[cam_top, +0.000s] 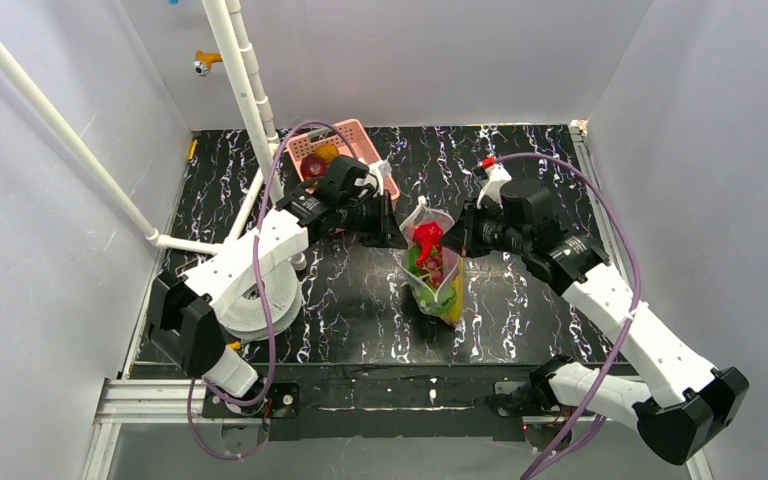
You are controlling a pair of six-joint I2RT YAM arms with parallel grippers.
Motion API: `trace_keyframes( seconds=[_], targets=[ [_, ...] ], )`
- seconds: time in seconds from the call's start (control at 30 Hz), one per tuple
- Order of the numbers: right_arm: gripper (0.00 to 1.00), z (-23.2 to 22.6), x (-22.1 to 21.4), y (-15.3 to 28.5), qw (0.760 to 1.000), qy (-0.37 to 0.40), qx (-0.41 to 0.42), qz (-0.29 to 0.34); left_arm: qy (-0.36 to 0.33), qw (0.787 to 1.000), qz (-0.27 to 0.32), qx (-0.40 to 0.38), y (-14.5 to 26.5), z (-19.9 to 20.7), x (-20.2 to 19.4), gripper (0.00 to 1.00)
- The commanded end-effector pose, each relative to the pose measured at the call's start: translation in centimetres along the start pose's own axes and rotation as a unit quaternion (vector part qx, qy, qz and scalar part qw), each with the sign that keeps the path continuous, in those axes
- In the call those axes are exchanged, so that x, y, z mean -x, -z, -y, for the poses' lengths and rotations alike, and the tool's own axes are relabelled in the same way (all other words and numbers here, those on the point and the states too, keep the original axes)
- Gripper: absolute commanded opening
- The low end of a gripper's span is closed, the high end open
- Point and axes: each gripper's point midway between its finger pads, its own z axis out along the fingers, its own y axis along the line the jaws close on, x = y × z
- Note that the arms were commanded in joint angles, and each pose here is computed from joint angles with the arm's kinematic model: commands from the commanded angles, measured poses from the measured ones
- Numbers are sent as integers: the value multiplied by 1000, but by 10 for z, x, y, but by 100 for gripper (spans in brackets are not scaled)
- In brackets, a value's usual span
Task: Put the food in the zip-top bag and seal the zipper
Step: Adjust the zipper food storage bag at the center of the board.
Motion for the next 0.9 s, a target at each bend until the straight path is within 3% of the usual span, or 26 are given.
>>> trace_keyframes(
  seconds=[0.0,0.1,0.33,0.7,0.87],
  targets=[
    [1,-29,43,10,997,54,38,36,-18,996,66,-56,43,44,21,0],
    [1,-45,46,9,995,71,61,25,11,994,80,-76,50,55,24,0],
    [12,-90,26,-1,989,45,142,-21,38,992,66,-99,46,65,26,0],
    [56,-50,19,4,998,40,48,-23,-22,996,-2,-87,34,55,8,0],
    [57,-35,22,6,999,-4,31,-19,-23,996,-36,-74,23,42,-2,0]
  ],
)
